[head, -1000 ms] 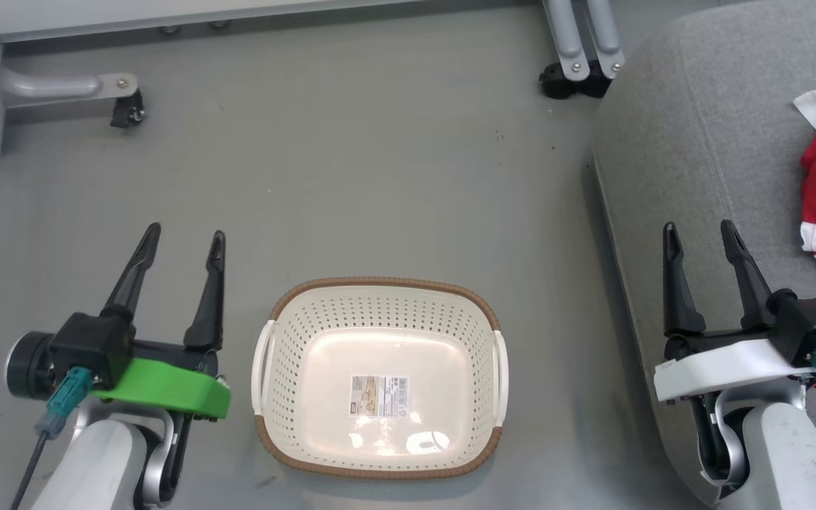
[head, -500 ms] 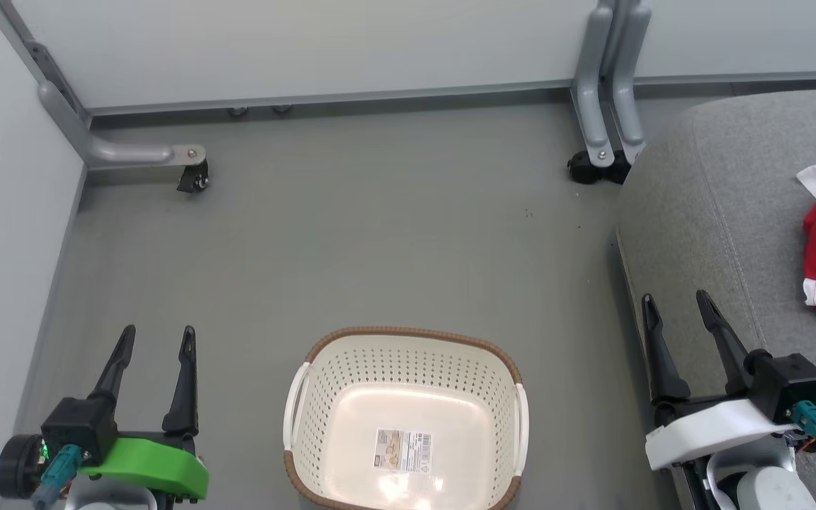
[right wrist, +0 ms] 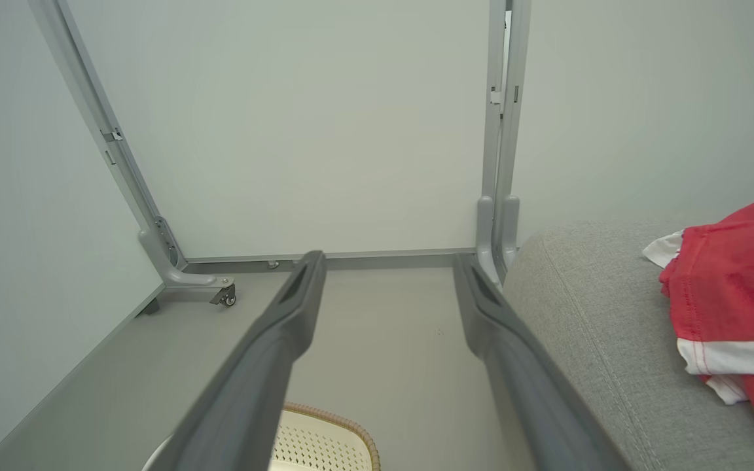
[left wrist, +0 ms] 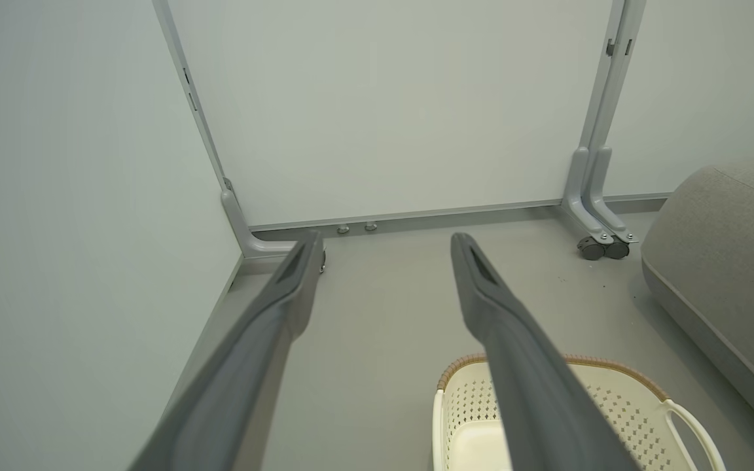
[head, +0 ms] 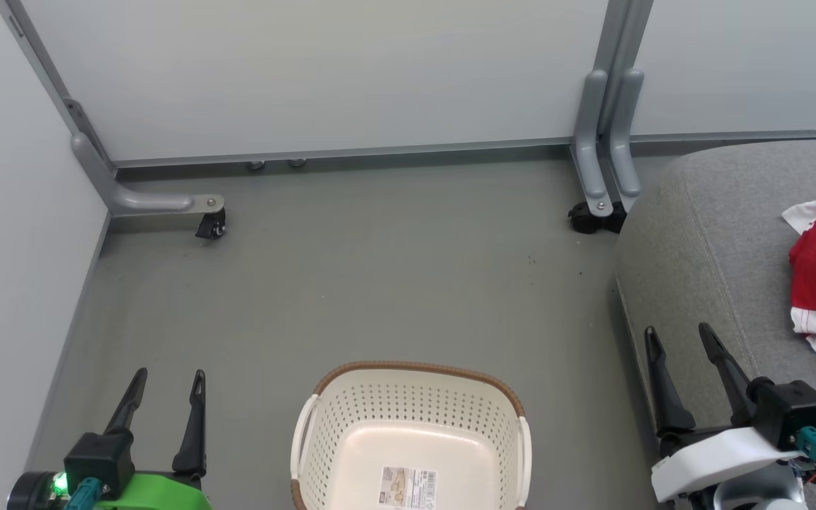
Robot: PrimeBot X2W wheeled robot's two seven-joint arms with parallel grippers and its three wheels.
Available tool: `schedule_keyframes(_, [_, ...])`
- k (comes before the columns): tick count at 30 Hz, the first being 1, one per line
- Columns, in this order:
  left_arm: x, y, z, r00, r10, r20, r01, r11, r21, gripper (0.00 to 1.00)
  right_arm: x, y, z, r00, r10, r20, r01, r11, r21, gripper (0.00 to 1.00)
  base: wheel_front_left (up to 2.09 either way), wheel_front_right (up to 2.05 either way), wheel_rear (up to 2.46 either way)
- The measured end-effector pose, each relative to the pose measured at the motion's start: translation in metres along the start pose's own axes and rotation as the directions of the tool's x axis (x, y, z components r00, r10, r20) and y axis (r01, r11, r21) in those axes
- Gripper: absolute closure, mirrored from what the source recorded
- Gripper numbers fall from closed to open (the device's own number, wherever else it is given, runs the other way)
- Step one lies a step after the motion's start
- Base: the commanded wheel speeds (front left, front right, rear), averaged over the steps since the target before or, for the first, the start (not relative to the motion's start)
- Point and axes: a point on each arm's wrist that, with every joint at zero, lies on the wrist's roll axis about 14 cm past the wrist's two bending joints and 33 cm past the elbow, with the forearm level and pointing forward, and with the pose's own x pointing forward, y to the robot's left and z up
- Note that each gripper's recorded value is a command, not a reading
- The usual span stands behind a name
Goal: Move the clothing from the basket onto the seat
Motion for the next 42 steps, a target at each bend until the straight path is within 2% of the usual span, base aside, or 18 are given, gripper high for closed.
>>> schedule_keyframes(24, [-0.002,-0.001,-0.009,1.0,-0.001,-0.024,0.001,1.0,0.003,0.0,-0.005,0.0,0.005,1.0,-0.003,0.007,0.003,1.0,0.007,0.0,0.0,0.0,0.0])
schedule_keyframes(25, [-0.003,-0.001,-0.009,1.0,0.0,-0.025,0.0,1.0,0.003,1.0,-0.005,0.0,0.005,1.0,-0.003,0.006,0.003,1.0,0.007,1.0,0.0,0.0,0.0])
schedule_keyframes(29, [-0.007,-0.005,-0.023,0.997,0.004,-0.071,-0.005,1.0,-0.02,1.0,-0.009,0.0,-0.009,0.999,-0.009,-0.036,0.01,1.0,0.022,1.0,0.0,0.0,0.0])
schedule_keyframes(35, [-0.007,0.002,-0.029,0.994,0.045,-0.102,-0.058,0.99,-0.129,1.0,-0.01,-0.003,-0.015,0.998,-0.024,-0.052,0.031,0.99,0.138,1.0,0.0,0.0,0.0])
schedule_keyframes(42, [-0.005,0.005,-0.027,0.991,0.075,-0.106,-0.101,0.959,-0.265,1.0,-0.007,-0.007,-0.017,0.998,-0.038,-0.057,0.052,0.963,0.266,1.0,0.0,0.0,0.0])
